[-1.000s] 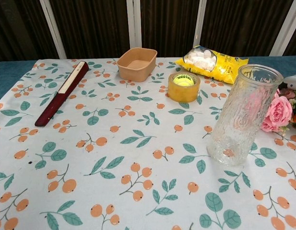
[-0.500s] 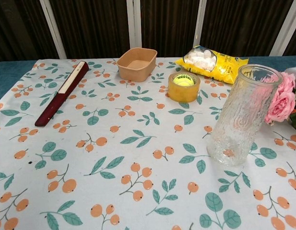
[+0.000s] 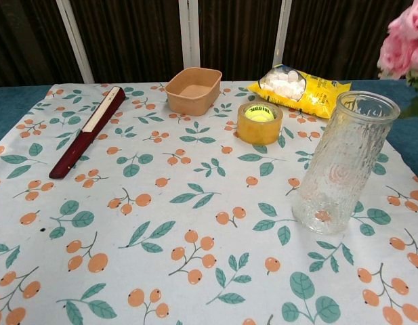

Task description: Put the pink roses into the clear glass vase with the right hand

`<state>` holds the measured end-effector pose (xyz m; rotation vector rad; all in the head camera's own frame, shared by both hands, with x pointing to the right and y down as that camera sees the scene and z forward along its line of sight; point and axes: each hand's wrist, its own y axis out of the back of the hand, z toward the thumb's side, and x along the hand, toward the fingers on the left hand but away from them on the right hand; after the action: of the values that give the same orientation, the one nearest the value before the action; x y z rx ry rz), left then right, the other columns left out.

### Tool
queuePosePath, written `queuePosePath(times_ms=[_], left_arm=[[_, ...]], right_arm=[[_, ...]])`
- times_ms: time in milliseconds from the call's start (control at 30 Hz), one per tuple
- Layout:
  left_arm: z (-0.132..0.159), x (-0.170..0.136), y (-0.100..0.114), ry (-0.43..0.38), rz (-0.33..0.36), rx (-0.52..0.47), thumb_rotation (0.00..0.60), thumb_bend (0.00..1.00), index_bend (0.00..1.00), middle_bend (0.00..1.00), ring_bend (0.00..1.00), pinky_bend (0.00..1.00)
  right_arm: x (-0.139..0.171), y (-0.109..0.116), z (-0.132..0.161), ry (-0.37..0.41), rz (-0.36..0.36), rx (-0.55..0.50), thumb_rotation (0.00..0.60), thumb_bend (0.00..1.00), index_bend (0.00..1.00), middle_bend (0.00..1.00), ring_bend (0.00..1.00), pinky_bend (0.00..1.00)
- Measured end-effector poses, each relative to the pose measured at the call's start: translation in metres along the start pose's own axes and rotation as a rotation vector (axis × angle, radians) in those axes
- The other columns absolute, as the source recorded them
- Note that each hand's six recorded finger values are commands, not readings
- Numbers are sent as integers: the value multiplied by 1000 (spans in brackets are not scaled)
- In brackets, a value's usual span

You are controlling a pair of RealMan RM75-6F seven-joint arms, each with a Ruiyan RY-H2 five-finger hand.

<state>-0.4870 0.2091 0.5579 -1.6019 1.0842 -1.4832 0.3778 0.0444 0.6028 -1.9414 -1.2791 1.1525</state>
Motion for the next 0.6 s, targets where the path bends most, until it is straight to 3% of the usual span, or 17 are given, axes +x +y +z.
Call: queuePosePath(times_ms=[200, 400, 600], left_arm=[[0, -1, 0, -1, 3, 2, 600, 0, 0, 0, 0, 0], [1, -1, 0, -2, 4, 5, 600, 0, 0, 0, 0, 0], [0, -1, 0, -2, 4, 4, 600, 0, 0, 0, 0, 0]], right_arm=[[7, 52, 33, 4, -76, -304, 600, 383, 661, 613, 573, 490], [17, 89, 65, 21, -79, -581, 600, 383, 661, 613, 573, 491], [29, 109, 94, 66, -55, -685, 600, 383, 661, 613, 573, 491]])
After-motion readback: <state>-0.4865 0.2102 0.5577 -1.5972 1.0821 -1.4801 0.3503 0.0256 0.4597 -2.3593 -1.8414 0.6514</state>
